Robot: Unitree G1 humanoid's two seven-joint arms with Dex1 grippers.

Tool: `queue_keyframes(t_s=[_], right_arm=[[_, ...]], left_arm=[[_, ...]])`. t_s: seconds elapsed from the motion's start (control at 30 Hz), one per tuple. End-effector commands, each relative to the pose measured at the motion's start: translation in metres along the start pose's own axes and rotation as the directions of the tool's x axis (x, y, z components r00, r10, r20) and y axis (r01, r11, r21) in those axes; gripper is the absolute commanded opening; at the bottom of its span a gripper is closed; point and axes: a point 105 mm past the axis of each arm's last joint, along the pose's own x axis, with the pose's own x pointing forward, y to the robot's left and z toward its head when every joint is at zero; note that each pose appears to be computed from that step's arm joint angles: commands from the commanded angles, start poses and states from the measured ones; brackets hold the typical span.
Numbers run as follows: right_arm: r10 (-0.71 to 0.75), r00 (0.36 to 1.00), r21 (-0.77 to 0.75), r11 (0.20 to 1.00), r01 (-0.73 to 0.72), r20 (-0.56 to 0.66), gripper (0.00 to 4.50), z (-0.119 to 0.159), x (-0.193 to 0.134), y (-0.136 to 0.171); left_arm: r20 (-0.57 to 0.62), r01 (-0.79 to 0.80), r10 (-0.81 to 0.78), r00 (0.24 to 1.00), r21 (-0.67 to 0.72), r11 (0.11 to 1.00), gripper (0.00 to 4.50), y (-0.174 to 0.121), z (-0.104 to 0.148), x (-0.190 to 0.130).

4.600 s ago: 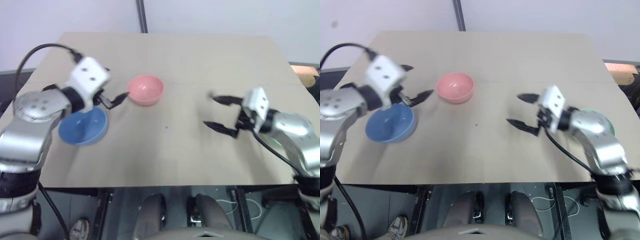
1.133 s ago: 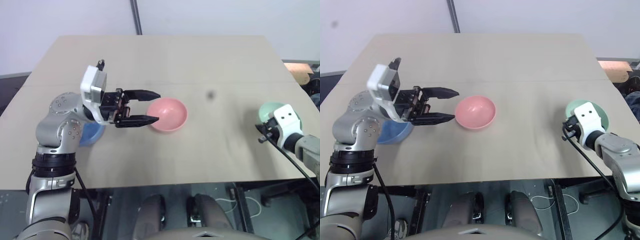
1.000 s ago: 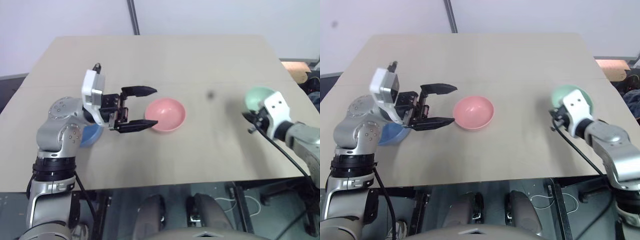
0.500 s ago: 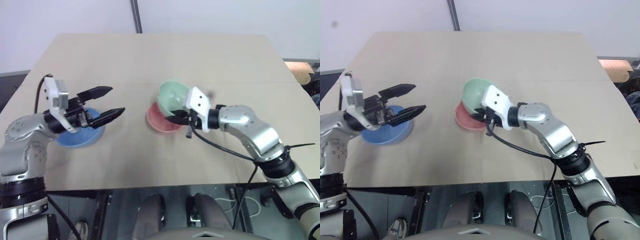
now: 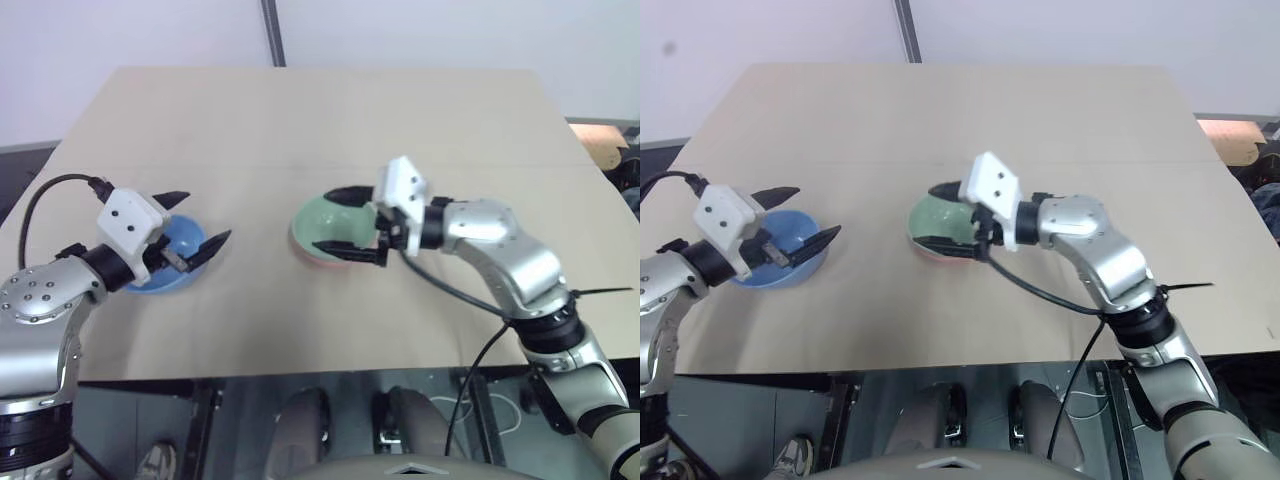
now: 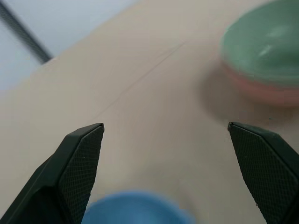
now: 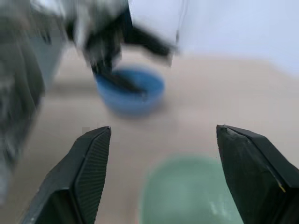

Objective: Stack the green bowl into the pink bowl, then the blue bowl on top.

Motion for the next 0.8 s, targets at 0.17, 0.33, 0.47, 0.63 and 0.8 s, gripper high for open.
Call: queue_keyframes(t_s=[0.17,0.33,0.47,0.63,0.8], right_arm=[[0.002,1.000,0.016,1.000,-0.002,-0.007,3.93,-0.003,-0.039,0.009],[0.043,0.999,-0.012,0.999,-0.043,0.005,3.93,-0.005,-0.045,0.015],[0.059,0.998,-0.040,0.997,-0.058,0.022,4.01,-0.003,-0.043,0.017],[0.057,0.998,-0.058,0.997,-0.056,0.020,4.01,-0.004,-0.043,0.017],[0.048,0.999,-0.061,0.997,-0.047,0.017,4.01,-0.005,-0.043,0.016]], left_arm=[[-0.346,0.042,0.001,0.938,0.116,0.992,4.50,-0.008,-0.016,-0.025],[-0.491,0.050,0.031,0.871,0.151,0.987,4.50,-0.008,-0.033,-0.030],[-0.533,0.008,0.111,0.839,0.216,0.976,3.59,0.000,-0.047,-0.024],[-0.542,0.029,0.094,0.835,0.215,0.976,1.07,-0.006,-0.053,-0.019],[-0.444,0.033,0.061,0.894,0.200,0.979,0.04,-0.012,-0.035,-0.007]])
